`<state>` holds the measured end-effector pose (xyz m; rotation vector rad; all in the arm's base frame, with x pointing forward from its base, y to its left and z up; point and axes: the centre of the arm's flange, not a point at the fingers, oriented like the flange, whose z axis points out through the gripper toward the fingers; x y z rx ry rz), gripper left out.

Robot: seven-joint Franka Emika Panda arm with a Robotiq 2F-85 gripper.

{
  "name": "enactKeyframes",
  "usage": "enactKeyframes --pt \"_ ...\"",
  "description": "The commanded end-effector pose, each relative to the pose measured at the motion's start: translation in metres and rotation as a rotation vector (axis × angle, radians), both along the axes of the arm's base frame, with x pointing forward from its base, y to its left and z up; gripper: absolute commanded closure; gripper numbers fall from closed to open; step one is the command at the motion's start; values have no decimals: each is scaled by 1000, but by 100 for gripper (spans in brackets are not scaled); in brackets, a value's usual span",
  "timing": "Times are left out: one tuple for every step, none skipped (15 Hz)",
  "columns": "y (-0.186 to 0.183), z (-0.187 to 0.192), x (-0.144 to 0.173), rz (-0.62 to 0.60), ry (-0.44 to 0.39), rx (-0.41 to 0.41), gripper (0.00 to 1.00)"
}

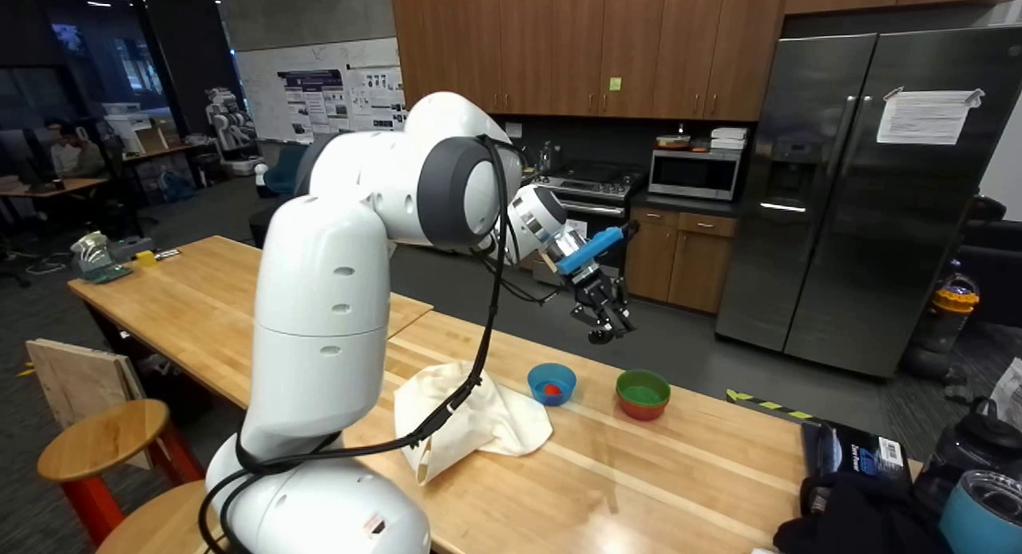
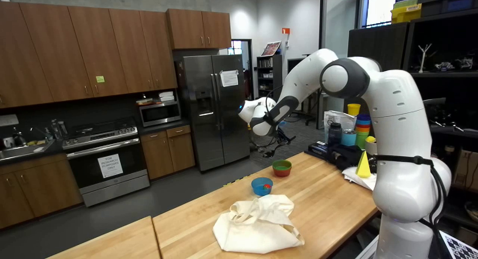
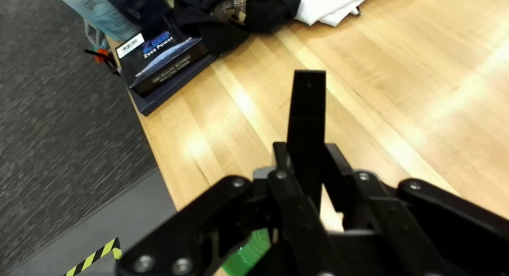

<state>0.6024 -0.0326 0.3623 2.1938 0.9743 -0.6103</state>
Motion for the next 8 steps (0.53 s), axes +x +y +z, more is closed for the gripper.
enactKeyframes --pt "-39 21 -49 -72 -111 156 94" --pt "-51 22 -56 -99 -142 198 94" --pt "-61 23 -63 -120 -169 244 94" --pt "-69 23 -71 -143 -198 294 94" --pt "-77 22 -77 -166 -229 342 94" --pt "-84 19 -83 -186 -261 389 94" --pt "-90 17 -89 -207 -295 435 94" --pt "-98 11 -94 -228 -336 476 94"
